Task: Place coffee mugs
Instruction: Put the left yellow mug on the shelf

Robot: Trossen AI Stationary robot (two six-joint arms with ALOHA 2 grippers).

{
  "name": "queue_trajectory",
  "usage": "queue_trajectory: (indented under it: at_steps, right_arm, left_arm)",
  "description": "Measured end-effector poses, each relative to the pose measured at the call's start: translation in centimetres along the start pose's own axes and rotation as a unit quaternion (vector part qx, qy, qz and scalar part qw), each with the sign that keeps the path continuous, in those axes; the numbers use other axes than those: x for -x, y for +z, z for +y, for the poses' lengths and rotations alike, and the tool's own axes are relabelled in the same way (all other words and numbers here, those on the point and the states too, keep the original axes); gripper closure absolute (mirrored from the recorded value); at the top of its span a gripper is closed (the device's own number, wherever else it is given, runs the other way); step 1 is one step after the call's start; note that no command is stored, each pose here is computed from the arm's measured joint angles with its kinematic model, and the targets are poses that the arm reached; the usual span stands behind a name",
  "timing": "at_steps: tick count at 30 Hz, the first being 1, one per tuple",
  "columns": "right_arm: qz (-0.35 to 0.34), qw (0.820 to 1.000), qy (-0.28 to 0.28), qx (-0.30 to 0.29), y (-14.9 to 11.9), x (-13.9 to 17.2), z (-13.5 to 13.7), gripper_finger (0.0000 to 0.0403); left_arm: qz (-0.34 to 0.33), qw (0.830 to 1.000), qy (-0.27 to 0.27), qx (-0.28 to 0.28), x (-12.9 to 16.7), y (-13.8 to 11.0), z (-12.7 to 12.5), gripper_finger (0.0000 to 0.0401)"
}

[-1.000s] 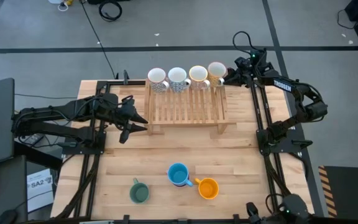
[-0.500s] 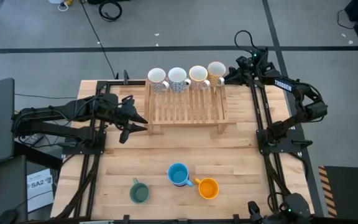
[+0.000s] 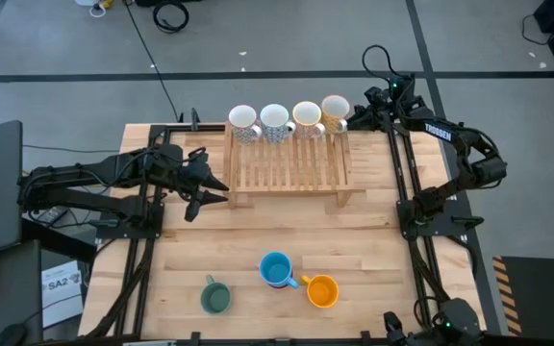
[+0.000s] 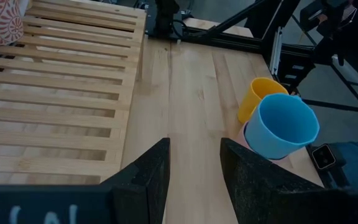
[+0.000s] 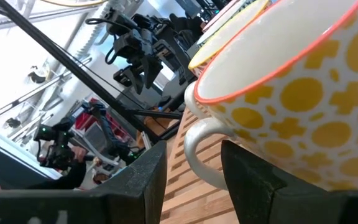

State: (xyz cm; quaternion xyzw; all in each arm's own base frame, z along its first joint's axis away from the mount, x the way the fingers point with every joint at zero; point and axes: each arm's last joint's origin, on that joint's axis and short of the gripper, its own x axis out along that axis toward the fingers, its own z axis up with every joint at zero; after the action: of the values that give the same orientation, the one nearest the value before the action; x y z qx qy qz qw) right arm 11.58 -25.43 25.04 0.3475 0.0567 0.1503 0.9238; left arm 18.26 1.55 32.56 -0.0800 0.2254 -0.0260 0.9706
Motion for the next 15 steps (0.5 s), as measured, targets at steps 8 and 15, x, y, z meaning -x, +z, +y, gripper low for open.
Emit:
queue_trajectory:
  at_steps: [8, 15]
  right_arm:
    - [0.0, 0.999, -0.001, -0.042, -0.73, 0.0, -0.21, 0.0245]
    - [-0.007, 0.999, -0.031, -0.031, -0.73, 0.0, -0.37, 0.0245]
  left_arm:
    - [0.0, 1.0, 0.0, 0.0, 0.01, 0.0, 0.0, 0.0255]
    - [0.0, 1.0, 0.0, 0.0, 0.0, 0.0, 0.0, 0.0255]
